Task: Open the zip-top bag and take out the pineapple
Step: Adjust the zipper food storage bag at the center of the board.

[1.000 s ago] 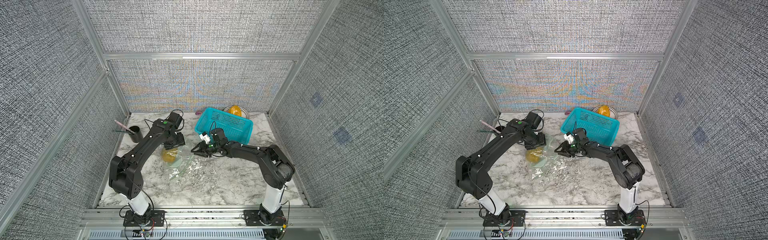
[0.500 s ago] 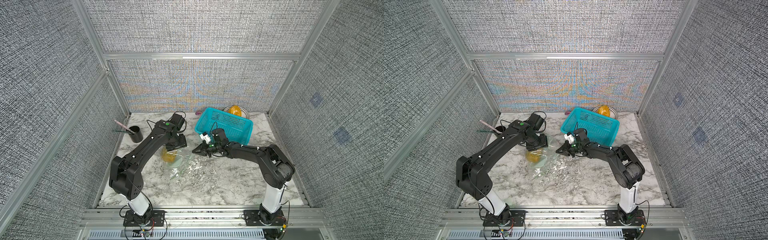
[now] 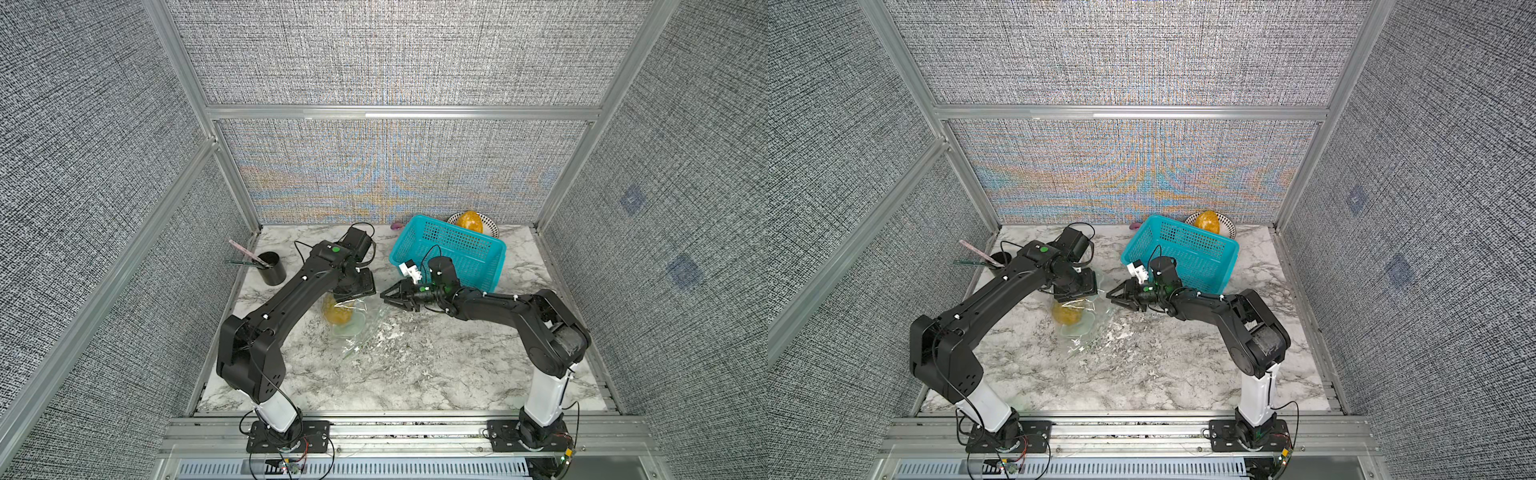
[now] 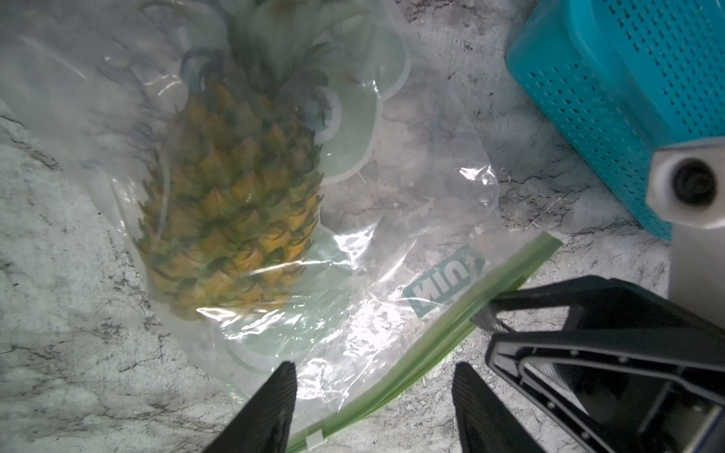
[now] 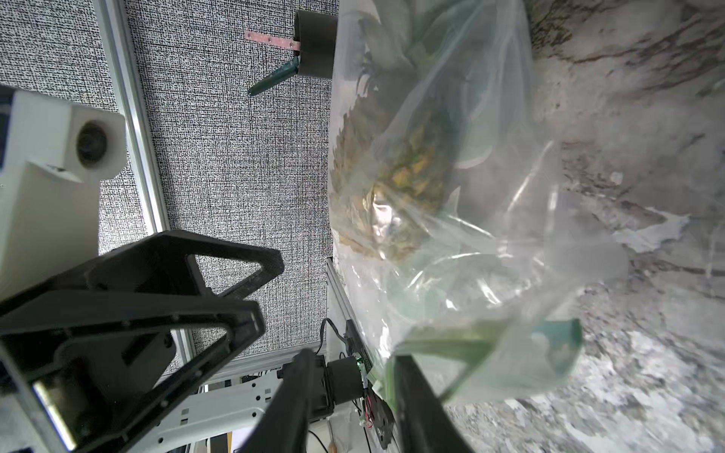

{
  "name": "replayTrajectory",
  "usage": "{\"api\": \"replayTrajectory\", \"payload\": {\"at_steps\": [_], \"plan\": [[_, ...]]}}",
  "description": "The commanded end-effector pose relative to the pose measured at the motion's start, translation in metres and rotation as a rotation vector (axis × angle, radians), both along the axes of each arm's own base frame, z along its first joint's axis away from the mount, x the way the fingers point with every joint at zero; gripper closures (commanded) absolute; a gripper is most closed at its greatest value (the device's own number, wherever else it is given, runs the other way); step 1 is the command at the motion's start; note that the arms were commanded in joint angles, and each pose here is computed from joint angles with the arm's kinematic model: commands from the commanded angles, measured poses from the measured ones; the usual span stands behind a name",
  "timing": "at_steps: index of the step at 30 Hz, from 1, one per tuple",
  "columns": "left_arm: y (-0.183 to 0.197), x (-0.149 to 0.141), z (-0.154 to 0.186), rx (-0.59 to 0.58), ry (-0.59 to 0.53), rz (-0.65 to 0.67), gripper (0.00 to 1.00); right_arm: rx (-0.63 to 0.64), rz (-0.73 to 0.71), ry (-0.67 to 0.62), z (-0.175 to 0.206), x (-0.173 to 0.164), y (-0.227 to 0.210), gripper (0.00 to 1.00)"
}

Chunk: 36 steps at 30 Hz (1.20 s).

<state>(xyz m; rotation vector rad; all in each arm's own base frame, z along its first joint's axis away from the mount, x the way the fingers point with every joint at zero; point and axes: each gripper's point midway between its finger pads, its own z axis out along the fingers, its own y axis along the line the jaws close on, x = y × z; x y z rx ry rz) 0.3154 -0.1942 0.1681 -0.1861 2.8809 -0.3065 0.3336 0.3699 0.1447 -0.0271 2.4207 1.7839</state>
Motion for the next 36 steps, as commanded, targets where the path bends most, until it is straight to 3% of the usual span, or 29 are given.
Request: {"api": "replayTrajectory", "payload": {"at_steps": [1,6,9,12,17,24,36], "plan": [[0.002,0.004,0.005,0.005,-0.033,0.003,0.34,-0.034,0.008,0.001,-0.009,0.001,0.001,0.55],[0.002,-0.001,0.004,0.012,-0.024,-0.026,0.34,-0.073,0.011,0.041,-0.027,-0.001,0.000,0.54],[0.019,-0.003,-0.002,0.096,-0.023,-0.022,0.34,-0.109,0.020,0.054,-0.036,-0.003,-0.003,0.58],[0.038,0.007,-0.006,0.170,-0.054,0.017,0.33,-0.139,0.026,0.055,-0.041,-0.006,-0.006,0.65],[0.057,0.034,-0.017,0.156,-0.032,0.060,0.33,-0.180,0.048,0.050,-0.049,-0.013,-0.011,0.65],[0.061,0.070,-0.034,0.172,-0.019,0.070,0.33,-0.250,0.074,0.048,-0.058,-0.022,-0.020,0.43],[0.078,0.080,-0.060,0.172,0.023,0.121,0.33,-0.249,0.099,0.042,-0.060,-0.035,-0.013,0.37]]}}
